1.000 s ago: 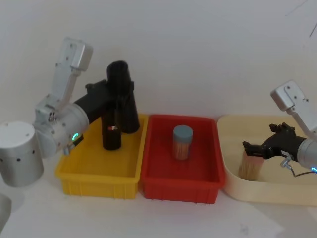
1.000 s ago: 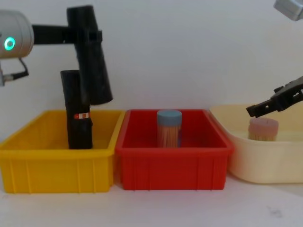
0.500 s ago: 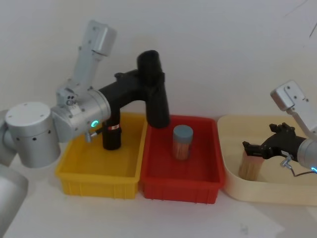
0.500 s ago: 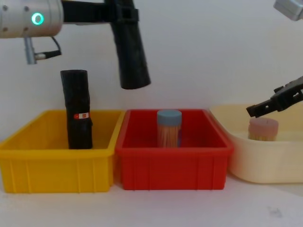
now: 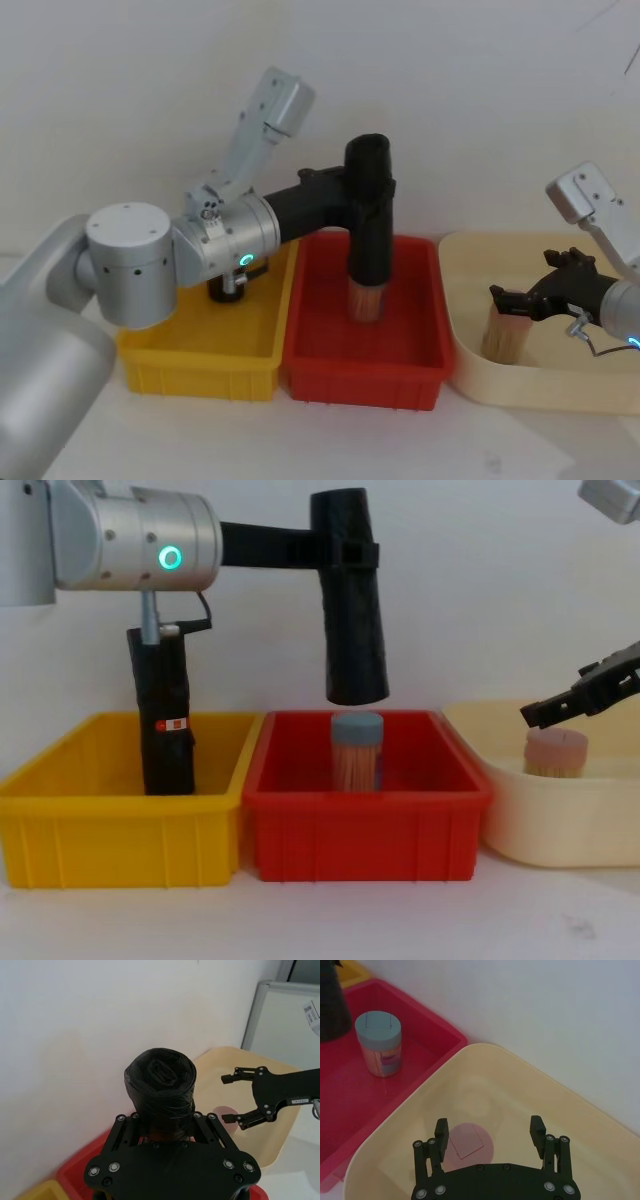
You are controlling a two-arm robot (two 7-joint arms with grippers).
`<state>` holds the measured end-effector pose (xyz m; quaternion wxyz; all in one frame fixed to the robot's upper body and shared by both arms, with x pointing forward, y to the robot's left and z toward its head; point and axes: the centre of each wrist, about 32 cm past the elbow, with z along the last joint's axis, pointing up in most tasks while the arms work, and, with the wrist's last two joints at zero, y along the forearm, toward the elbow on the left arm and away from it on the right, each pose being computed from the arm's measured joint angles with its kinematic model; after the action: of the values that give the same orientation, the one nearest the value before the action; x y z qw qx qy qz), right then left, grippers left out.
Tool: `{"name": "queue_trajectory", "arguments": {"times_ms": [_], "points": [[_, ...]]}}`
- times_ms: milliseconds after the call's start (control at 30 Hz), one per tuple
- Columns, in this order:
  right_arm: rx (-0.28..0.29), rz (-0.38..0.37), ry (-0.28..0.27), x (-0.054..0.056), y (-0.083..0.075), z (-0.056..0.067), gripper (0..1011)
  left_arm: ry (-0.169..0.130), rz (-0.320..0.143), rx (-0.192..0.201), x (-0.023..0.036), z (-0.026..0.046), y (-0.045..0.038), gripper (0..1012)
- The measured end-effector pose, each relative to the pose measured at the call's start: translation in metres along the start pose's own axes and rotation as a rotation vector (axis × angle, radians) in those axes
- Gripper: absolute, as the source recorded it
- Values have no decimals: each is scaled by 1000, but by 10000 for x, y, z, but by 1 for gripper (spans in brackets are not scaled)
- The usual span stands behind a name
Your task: Pick up the garbage bag with the one hand and transfer it to the other hand.
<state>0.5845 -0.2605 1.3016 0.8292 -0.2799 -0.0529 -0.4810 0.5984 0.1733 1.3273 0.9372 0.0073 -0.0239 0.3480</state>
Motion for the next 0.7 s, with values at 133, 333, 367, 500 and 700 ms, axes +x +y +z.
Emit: {"name": "queue_trajectory", "arguments": {"times_ms": [133,333,367,500,700], "points": [[4,5,1,3,-3,0,1000,-11,-20,6,-6,-18,-72,383],[31,44,7,19,-22,11,1001,-23,-42,13,-14,-34,-148,383],[40,57,9,23,-28,17,1000,-25,-46,15,-15,-38,-159,383],[61,88,12,26,-40,35,1001,-31,-54,17,-20,-43,-188,383],[114,160,19,34,-60,95,1001,-36,-63,21,-22,-51,-217,383]]}}
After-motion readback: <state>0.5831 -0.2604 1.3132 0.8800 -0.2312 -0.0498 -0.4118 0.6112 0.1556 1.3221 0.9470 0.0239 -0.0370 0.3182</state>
